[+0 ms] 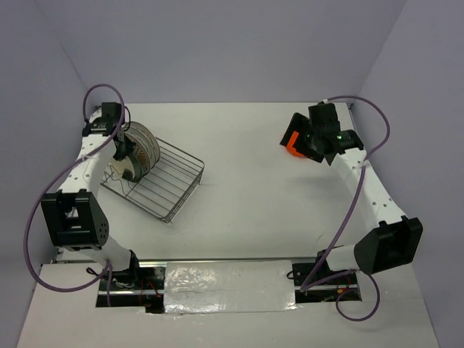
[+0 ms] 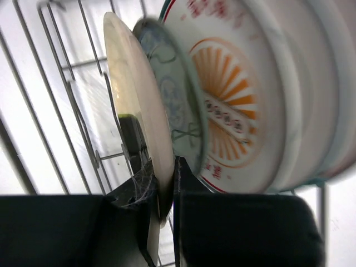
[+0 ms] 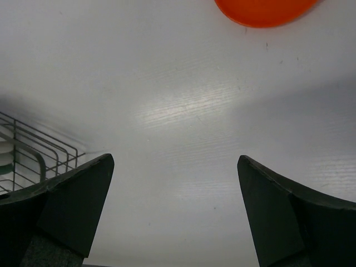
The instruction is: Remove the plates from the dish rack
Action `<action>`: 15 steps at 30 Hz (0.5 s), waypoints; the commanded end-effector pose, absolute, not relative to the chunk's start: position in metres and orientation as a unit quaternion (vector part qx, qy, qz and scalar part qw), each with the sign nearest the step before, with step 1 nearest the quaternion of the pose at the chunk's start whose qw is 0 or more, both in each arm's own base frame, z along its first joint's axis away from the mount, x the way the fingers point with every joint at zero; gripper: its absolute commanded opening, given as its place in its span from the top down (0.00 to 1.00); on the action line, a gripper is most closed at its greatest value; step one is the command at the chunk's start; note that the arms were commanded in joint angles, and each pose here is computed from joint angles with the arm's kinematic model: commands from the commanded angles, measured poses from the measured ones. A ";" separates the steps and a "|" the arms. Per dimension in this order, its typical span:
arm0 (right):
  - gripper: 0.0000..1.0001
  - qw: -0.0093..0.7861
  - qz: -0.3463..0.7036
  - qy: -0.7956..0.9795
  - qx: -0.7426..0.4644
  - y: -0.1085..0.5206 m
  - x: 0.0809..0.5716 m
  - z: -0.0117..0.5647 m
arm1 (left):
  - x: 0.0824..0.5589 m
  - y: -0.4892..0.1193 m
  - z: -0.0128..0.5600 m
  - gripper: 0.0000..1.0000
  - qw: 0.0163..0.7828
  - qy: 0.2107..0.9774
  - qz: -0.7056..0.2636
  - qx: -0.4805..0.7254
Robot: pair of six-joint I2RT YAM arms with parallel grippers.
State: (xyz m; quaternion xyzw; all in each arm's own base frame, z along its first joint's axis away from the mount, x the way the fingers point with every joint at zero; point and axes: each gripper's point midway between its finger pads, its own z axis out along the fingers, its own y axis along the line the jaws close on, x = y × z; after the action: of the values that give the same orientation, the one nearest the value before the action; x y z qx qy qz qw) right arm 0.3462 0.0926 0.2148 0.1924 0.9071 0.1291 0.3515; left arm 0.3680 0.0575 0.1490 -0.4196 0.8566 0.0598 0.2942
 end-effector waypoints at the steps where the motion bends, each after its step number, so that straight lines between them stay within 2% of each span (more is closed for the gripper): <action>1: 0.00 0.376 0.126 0.899 0.187 0.090 0.344 0.250 | 0.379 0.064 0.213 1.00 0.350 0.852 0.091 -0.378; 4: 0.00 0.395 0.132 0.890 0.184 0.090 0.348 0.276 | 0.381 0.058 0.240 1.00 0.373 0.856 0.085 -0.349; 7: 0.00 0.421 0.165 0.877 0.166 0.099 0.352 0.321 | 0.400 0.023 0.296 1.00 0.450 0.852 0.026 -0.266; 8: 0.00 0.424 0.178 0.874 0.157 0.105 0.356 0.330 | 0.405 -0.003 0.314 1.00 0.472 0.855 -0.024 -0.213; 10: 0.00 0.436 0.256 0.855 0.115 0.131 0.355 0.374 | 0.413 -0.062 0.346 1.00 0.520 0.851 -0.048 -0.064; 11: 0.00 0.427 0.275 0.855 0.105 0.140 0.361 0.379 | 0.411 -0.087 0.351 1.00 0.528 0.848 -0.045 -0.007; 12: 0.00 0.422 0.291 0.852 0.104 0.146 0.363 0.388 | 0.400 -0.134 0.353 1.00 0.535 0.839 -0.020 0.103; 13: 0.00 0.428 0.317 0.842 0.088 0.154 0.357 0.414 | 0.395 -0.158 0.347 1.00 0.531 0.832 -0.005 0.159; 14: 0.00 0.415 0.330 0.844 0.083 0.162 0.364 0.414 | 0.390 -0.172 0.343 1.00 0.528 0.815 0.045 0.235; 15: 0.00 0.410 0.345 0.841 0.076 0.168 0.364 0.419 | 0.368 -0.217 0.336 1.00 0.527 0.793 0.044 0.303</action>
State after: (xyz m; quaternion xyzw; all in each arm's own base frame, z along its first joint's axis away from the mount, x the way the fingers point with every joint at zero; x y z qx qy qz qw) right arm 0.3749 0.1397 0.4043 0.1161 0.8406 0.2797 0.4492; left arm 0.3982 -0.1422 0.3230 0.0641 0.8619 -0.0115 0.5029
